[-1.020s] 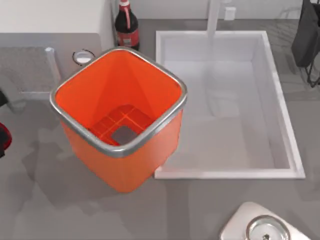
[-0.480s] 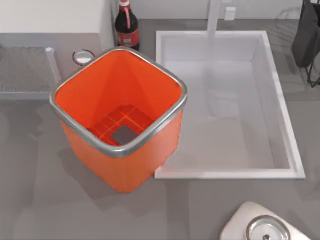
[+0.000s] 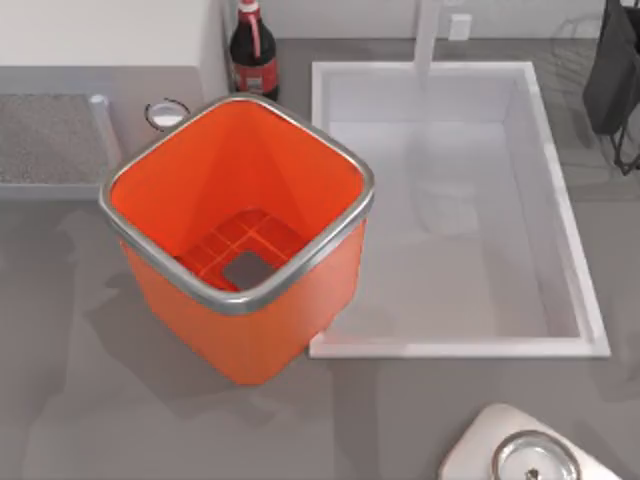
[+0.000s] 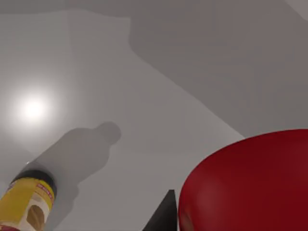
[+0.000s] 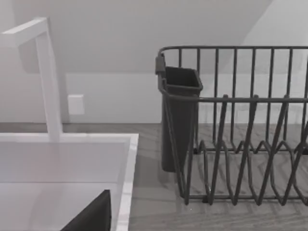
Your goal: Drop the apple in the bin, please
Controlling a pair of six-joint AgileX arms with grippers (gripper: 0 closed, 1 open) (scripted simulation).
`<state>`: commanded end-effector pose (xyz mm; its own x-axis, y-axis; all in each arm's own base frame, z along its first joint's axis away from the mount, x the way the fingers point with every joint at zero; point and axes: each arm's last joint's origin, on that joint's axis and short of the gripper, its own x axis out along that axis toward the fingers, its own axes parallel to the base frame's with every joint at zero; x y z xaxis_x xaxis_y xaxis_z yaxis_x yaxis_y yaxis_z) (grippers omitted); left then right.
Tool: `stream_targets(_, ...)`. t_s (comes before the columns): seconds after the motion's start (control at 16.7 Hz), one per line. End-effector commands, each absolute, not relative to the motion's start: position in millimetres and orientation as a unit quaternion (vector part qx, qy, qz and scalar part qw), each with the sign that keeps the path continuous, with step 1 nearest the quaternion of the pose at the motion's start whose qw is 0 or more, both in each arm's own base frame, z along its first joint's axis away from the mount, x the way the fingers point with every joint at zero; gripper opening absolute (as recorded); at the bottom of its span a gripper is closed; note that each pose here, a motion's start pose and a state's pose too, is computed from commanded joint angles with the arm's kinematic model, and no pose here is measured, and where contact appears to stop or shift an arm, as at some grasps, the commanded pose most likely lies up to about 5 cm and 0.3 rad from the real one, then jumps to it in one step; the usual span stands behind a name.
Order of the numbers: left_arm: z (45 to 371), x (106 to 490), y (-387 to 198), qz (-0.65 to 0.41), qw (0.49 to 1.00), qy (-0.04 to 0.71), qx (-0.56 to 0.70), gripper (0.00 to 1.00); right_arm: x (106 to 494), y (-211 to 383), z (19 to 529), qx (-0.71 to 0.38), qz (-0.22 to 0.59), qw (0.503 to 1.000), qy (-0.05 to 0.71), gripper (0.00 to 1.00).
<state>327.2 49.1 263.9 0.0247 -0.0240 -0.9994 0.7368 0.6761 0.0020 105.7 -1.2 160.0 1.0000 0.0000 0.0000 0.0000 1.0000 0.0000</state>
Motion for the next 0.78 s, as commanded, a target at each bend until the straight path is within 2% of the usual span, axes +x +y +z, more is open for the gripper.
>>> stream_targets(0.36,269.6,330.5,34.5,-0.26,0.681,0.64,0.244,0.0,105.7,-1.2,160.0,0.0,0.0,1.0,0.0,1.0)
stream_targets(0.78,284.5,343.6,-32.9,-0.151,0.73,0.661,0.083,0.0,105.7,-1.2,160.0,0.0,0.0,1.0,0.0,1.0)
